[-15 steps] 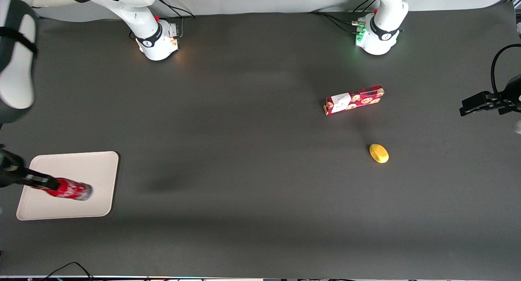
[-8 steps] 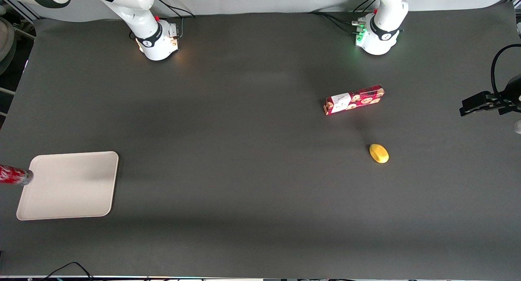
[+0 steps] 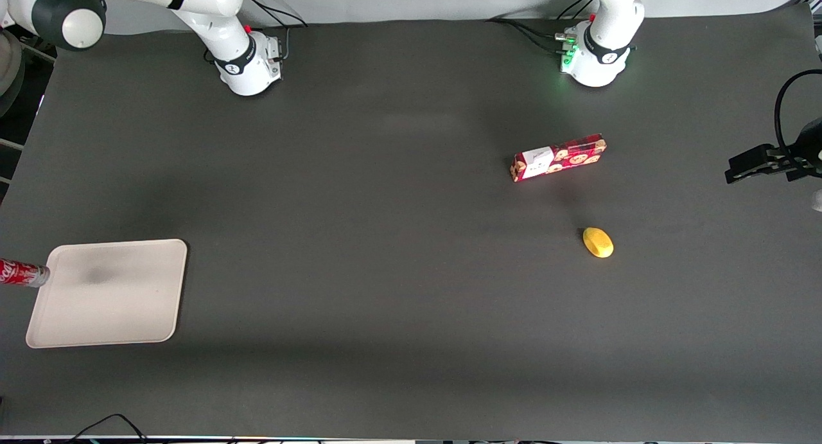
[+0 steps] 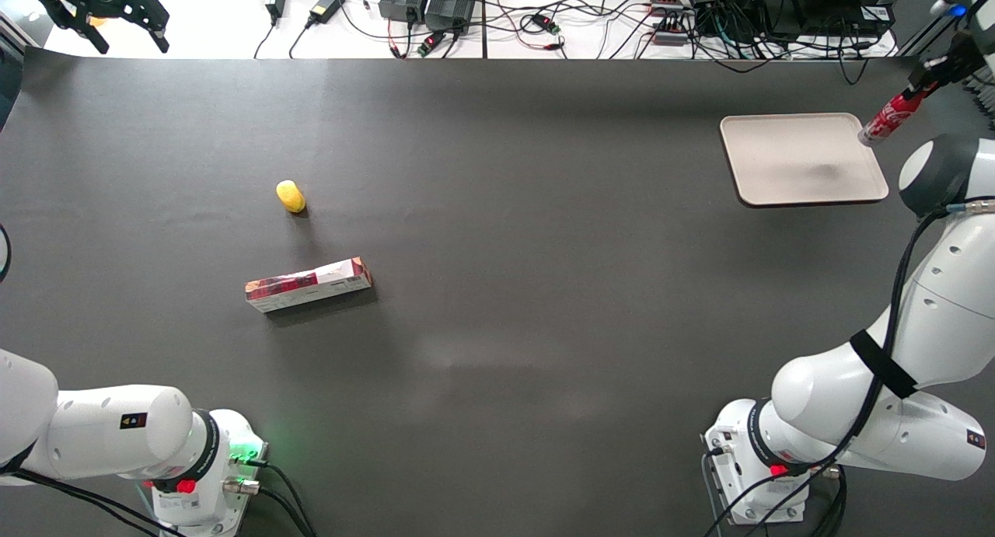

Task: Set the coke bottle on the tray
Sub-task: 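Lower the bottle onto the tray and open the right gripper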

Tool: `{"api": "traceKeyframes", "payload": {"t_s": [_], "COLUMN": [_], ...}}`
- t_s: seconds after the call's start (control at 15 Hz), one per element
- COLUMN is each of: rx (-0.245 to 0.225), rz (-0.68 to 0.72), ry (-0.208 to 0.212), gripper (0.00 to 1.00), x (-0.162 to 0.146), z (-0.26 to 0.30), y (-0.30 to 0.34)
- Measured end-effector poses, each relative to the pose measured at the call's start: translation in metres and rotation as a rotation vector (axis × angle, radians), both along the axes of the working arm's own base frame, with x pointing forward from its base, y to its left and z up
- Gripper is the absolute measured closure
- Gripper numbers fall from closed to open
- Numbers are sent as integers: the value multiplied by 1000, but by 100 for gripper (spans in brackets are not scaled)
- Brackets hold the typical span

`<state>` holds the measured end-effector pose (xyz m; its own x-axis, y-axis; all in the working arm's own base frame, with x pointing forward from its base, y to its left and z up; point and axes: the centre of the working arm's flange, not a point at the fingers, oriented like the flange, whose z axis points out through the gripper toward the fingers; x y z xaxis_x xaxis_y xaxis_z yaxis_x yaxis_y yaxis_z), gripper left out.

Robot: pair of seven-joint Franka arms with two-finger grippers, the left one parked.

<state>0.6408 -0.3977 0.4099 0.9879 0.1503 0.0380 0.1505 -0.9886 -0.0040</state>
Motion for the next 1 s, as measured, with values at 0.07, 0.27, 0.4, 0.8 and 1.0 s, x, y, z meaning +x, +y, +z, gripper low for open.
{"api": "traceKeyframes", "payload": {"t_s": [0.07, 0.27, 0.4, 0.8, 1.0], "rx": [-9, -27, -40, 2, 3], "rz": [7, 2, -7, -10, -7], "ry": [1, -2, -8, -6, -2], "gripper": [62, 62, 62, 62, 62], "x": [1, 1, -1, -3, -2], "z": [-15, -42, -55, -91, -97], "y": [-6, -19, -28, -35, -36]}}
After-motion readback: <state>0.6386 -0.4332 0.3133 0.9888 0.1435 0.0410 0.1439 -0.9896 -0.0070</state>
